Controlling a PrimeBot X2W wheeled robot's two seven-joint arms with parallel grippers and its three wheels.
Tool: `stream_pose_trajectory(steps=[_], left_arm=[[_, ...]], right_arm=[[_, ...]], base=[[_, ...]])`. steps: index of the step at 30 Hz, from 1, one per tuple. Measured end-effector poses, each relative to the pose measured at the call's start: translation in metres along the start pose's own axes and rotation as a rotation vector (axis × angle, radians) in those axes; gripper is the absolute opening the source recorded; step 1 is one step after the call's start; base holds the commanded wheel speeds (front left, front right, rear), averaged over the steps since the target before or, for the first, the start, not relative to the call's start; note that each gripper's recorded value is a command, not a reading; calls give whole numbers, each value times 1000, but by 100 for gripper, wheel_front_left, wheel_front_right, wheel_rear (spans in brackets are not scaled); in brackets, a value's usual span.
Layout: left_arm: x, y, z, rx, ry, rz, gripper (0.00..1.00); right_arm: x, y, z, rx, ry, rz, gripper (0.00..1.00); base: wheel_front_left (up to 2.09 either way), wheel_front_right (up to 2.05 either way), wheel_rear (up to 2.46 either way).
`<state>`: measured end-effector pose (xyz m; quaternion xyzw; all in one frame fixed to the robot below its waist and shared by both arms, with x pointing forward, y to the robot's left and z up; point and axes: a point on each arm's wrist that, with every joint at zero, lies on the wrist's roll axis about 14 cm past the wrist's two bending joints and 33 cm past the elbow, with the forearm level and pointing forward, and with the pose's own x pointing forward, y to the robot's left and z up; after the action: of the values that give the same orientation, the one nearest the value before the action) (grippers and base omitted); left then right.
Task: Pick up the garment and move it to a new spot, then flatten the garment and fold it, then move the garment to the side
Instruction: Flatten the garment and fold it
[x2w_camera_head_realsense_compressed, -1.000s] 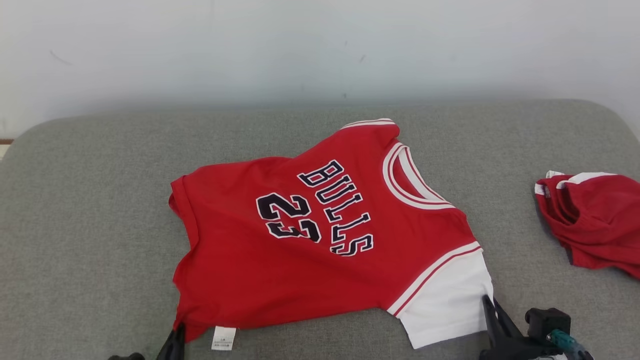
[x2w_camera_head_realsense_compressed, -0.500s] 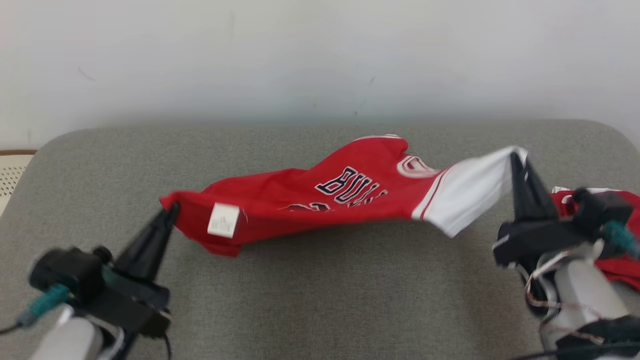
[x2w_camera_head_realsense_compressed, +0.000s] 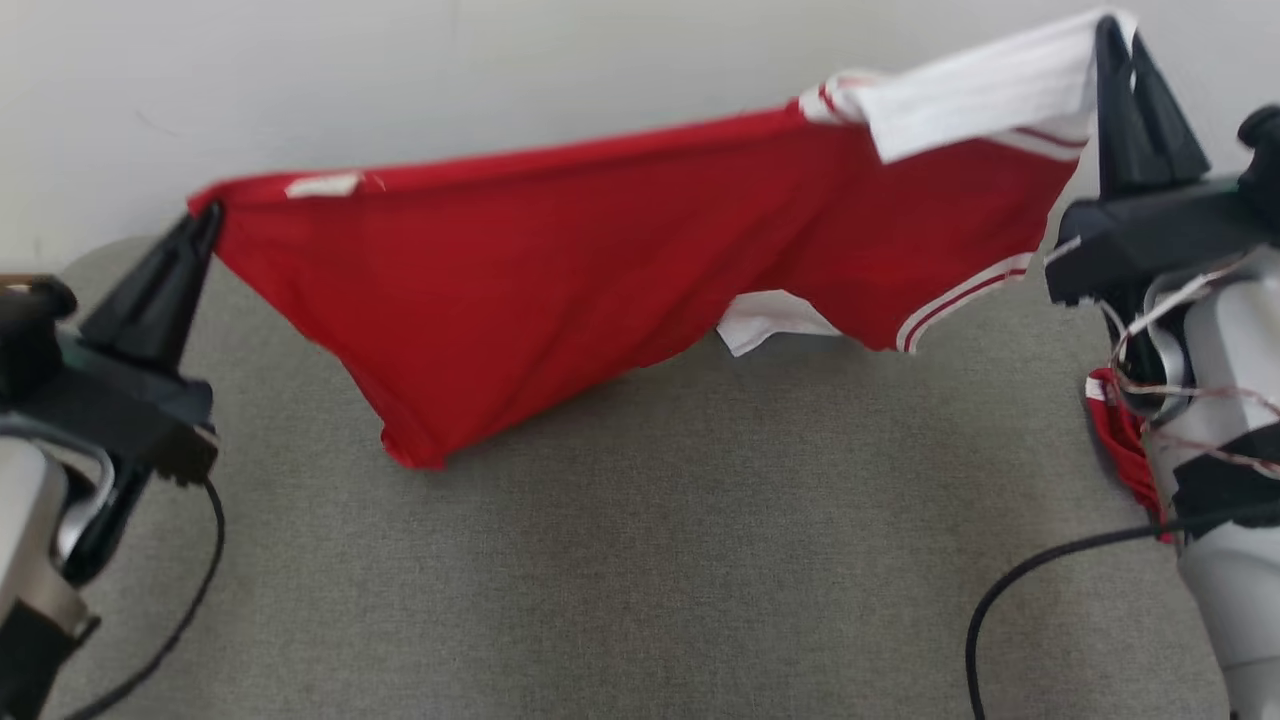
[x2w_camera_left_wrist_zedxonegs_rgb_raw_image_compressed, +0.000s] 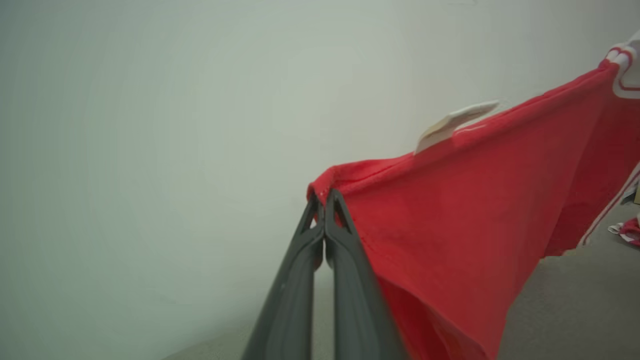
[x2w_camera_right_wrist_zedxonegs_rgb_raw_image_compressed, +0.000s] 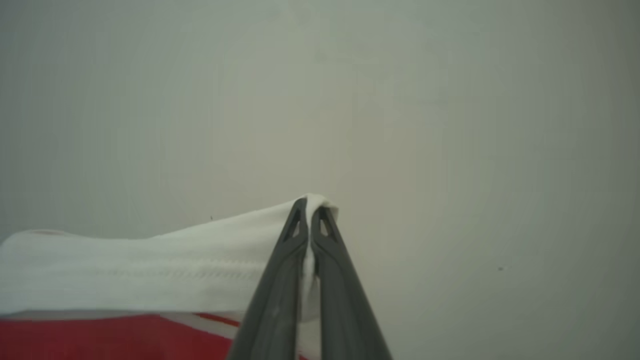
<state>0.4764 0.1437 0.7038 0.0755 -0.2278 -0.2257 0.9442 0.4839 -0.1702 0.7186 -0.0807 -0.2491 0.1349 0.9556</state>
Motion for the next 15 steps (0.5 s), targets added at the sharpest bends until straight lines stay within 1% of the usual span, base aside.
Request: stream_pose_trajectory(steps=[9, 15], left_arm=[[45, 15, 16, 73, -27, -31, 0], [76, 24, 5, 106, -8, -44, 0]], right_arm=[[39, -9, 9, -89, -19, 33, 0], [68, -12, -3, -136, -6, 54, 0]], base=[[0, 0, 0], [0, 0, 0]])
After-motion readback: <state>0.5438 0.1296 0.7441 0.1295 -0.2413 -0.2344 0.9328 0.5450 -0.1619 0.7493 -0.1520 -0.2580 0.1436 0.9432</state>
